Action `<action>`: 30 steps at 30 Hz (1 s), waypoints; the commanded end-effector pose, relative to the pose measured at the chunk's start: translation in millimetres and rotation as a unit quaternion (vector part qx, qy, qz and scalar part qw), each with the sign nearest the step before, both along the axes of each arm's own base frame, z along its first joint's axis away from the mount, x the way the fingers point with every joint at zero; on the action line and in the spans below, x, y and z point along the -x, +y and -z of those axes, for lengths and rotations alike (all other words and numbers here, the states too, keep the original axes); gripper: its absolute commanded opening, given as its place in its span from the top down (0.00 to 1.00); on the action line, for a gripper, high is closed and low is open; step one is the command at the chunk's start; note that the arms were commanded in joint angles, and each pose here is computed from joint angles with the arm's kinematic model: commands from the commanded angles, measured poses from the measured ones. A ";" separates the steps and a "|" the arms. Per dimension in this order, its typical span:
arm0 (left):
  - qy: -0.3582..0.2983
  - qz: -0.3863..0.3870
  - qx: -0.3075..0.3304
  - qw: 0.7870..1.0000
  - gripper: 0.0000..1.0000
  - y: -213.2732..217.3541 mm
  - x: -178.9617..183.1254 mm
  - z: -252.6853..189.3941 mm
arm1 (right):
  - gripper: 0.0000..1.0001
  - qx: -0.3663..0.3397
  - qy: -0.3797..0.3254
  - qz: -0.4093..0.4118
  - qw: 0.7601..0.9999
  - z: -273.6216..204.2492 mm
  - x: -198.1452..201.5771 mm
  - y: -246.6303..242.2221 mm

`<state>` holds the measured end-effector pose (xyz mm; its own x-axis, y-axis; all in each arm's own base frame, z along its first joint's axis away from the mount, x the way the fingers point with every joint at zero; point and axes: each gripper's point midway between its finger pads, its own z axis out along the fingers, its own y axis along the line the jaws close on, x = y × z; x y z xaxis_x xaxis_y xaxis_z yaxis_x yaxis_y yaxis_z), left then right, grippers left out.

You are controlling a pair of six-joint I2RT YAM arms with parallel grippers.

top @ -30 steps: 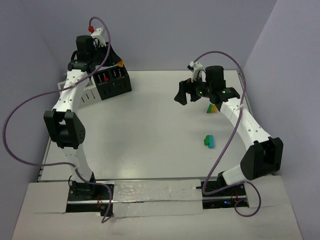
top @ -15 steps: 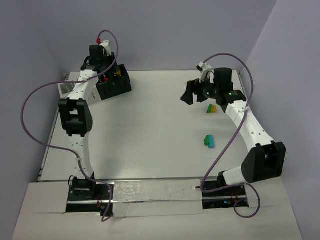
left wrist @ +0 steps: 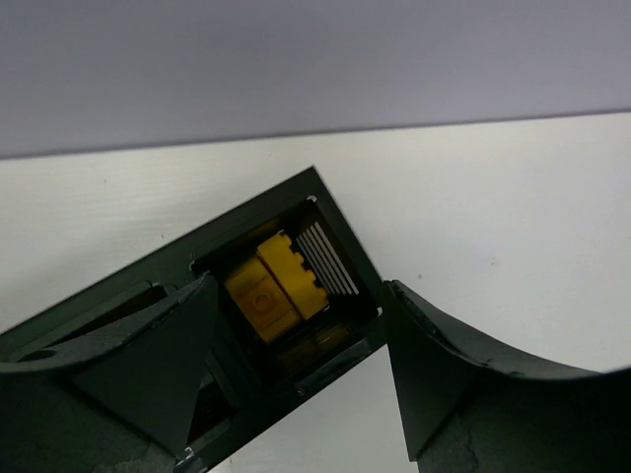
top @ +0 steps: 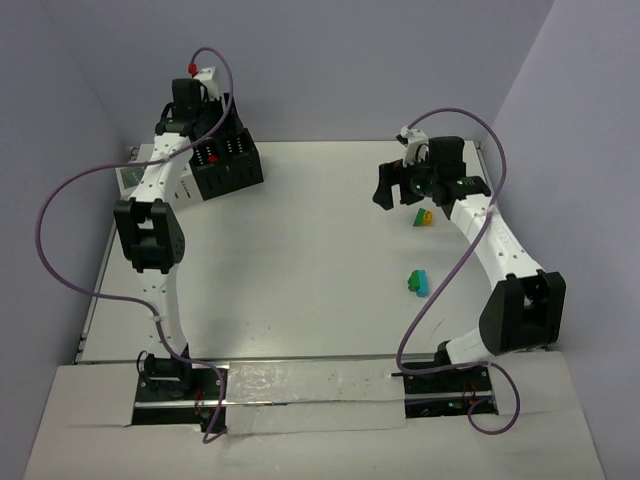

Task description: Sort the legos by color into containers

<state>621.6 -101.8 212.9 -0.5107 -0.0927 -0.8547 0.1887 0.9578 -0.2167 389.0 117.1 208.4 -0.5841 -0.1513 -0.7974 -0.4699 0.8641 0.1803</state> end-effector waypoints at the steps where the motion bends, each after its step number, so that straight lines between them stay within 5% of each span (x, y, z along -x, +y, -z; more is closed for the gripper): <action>1: -0.091 0.022 0.012 0.996 0.23 -3.5 13.1 -103.0 | 0.05 0.059 -0.013 0.033 0.998 -4.9 -16.8 -36.1; 7: -0.131 0.065 0.006 0.989 0.23 -13.5 75.2 -161.2 | 0.08 0.128 0.040 0.058 0.989 37.2 -23.4 -80.4; 16: -0.088 0.295 0.005 0.952 0.24 -63.5 180.6 -143.9 | 0.15 0.197 0.080 -0.114 0.970 81.4 -34.4 -134.5; 22: -0.074 0.337 0.022 0.938 0.24 -83.6 218.1 -135.8 | 0.24 0.231 0.077 -0.216 0.946 103.4 -39.2 -159.7; 30: -0.056 0.337 0.021 0.940 0.23 -93.7 227.5 -121.3 | 0.14 0.195 0.109 -0.291 0.930 136.2 -37.0 -151.2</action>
